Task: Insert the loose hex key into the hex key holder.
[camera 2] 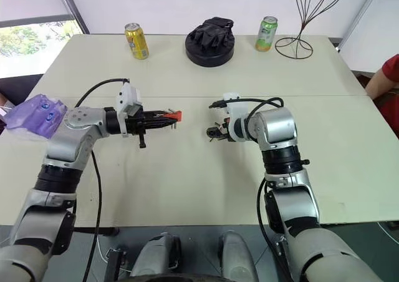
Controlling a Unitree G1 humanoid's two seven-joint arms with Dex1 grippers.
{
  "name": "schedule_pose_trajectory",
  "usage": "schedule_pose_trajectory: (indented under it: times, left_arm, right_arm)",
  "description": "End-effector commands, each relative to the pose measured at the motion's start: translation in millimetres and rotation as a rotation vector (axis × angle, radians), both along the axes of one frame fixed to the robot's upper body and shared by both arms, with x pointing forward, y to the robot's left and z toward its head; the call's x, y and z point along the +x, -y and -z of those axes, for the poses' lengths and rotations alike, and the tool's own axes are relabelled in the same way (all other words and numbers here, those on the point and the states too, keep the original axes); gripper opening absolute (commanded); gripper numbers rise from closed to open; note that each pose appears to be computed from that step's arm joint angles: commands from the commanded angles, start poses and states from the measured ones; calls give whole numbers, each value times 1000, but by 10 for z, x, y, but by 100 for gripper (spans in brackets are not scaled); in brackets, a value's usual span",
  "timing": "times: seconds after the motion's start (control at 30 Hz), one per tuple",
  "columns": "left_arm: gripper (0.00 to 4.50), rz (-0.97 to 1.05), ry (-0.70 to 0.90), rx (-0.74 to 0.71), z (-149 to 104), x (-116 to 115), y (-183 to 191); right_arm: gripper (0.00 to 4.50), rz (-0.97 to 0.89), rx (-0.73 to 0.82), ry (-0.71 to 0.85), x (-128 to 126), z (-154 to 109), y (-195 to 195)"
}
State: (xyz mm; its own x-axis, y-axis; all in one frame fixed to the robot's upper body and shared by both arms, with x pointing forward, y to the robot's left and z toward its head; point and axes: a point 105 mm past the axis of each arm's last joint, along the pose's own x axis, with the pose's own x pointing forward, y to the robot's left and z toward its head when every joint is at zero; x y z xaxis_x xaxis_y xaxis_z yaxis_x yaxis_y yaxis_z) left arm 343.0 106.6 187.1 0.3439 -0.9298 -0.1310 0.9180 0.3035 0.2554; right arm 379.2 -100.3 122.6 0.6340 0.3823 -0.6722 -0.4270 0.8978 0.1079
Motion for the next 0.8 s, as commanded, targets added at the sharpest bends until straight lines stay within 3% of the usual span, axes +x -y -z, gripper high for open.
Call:
schedule_pose_trajectory:
  times: [0.03,0.1,0.27,0.6,0.67,0.8]
  left_arm:
    - [0,-10,48,-46,-133,-23,-4]
    - [0,-19,45,-62,-133,-15,3]
    - [0,-34,40,-91,-127,-8,36]
    - [0,-59,25,-91,-86,-9,-6]
    - [0,-65,15,-87,-79,3,-37]
    - [0,-74,5,-80,-81,29,-100]
  right_arm:
    - [265,-24,-60,-100,-106,352,-94]
    - [171,-50,-110,-114,-144,500,-152]
    - [5,-95,-163,-143,-210,749,-266]
    - [5,-119,-147,-71,-88,621,-217]
    - [5,-99,-115,-3,20,444,-188]
    - [5,-87,-48,318,310,-253,-166]
